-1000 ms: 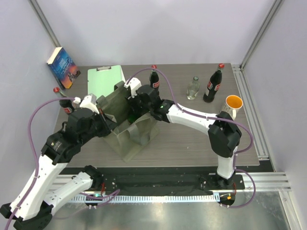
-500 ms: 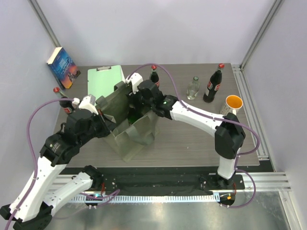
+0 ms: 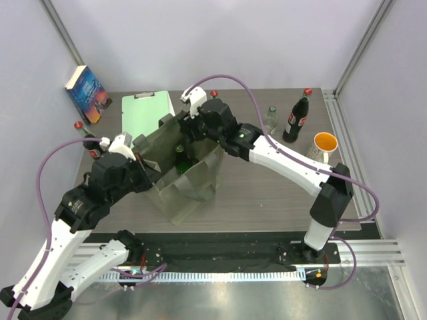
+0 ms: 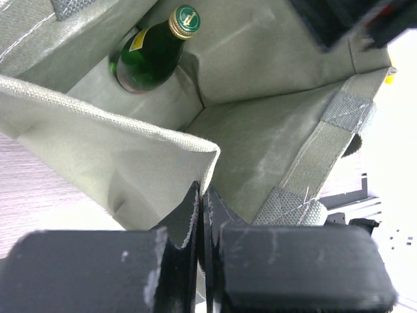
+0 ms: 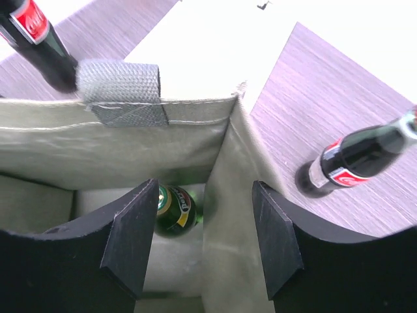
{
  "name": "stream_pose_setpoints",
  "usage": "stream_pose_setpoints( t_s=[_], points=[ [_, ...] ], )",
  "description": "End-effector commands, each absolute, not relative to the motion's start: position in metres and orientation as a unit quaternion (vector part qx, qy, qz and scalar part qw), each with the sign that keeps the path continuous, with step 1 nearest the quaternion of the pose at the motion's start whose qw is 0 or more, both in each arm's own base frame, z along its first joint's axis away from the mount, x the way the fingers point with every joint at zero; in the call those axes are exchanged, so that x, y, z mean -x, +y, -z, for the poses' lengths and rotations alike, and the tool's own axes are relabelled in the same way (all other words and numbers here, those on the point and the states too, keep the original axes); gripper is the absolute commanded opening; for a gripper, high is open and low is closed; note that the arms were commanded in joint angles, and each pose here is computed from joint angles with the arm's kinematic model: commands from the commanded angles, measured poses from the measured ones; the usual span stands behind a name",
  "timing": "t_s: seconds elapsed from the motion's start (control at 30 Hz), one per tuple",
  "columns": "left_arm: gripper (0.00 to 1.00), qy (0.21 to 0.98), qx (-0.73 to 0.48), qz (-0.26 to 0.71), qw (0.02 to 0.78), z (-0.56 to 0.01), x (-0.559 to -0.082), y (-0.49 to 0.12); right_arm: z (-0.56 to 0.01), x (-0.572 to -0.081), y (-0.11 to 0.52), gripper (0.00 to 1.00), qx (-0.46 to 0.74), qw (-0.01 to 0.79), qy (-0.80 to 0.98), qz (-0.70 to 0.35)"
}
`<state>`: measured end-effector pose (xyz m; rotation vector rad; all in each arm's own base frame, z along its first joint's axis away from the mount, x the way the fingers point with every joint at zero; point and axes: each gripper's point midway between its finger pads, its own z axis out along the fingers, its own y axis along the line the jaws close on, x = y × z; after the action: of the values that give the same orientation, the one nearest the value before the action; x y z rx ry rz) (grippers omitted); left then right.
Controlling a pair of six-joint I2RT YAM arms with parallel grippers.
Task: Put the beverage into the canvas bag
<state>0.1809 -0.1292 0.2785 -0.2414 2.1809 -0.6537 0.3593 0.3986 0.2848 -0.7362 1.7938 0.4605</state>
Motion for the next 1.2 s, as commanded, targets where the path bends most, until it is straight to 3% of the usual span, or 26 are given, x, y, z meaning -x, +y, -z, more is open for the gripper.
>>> stream_pose_setpoints(
  t_s=[0.0, 0.23, 0.43, 0.5, 0.57, 0.63, 0.67, 0.77, 0.97, 1.17],
  points=[
    [0.0, 0.874, 0.095, 0.253, 0.405, -0.271, -0.176, -0.126, -0.36, -0.351, 0.375, 0.65, 0.264, 0.585, 0.735, -0.218],
    [0.0, 0.873, 0.093, 0.254, 0.405, -0.272, -0.176, -0.127, -0.394, -0.329, 0.348, 0.63, 0.225, 0.569, 0.756, -0.233],
    [0.0, 0.872, 0.09, 0.259, 0.405, -0.273, -0.176, -0.129, -0.392, -0.329, 0.308, 0.63, 0.195, 0.554, 0.791, -0.171],
    [0.08, 0.874, 0.087, 0.258, 0.402, -0.273, -0.176, -0.129, -0.39, -0.334, 0.29, 0.63, 0.178, 0.553, 0.8, -0.15],
    [0.24, 0.874, 0.086, 0.257, 0.404, -0.276, -0.175, -0.129, -0.387, -0.349, 0.263, 0.63, 0.144, 0.551, 0.812, -0.127],
    [0.32, 0.873, 0.085, 0.256, 0.407, -0.278, -0.174, -0.127, -0.388, -0.359, 0.24, 0.63, 0.116, 0.553, 0.818, -0.106],
    [0.41, 0.872, 0.086, 0.256, 0.409, -0.279, -0.173, -0.126, -0.387, -0.368, 0.22, 0.63, 0.095, 0.553, 0.824, -0.085],
    [0.56, 0.87, 0.09, 0.248, 0.416, -0.281, -0.171, -0.119, -0.387, -0.383, 0.179, 0.63, 0.043, 0.552, 0.832, -0.035],
    [0.7, 0.868, 0.093, 0.236, 0.427, -0.282, -0.168, -0.11, -0.374, -0.412, 0.094, 0.64, -0.061, 0.53, 0.845, 0.036],
    [0.73, 0.871, 0.085, 0.224, 0.429, -0.282, -0.17, -0.108, -0.361, -0.42, 0.037, 0.64, -0.119, 0.509, 0.848, 0.089]
  ],
)
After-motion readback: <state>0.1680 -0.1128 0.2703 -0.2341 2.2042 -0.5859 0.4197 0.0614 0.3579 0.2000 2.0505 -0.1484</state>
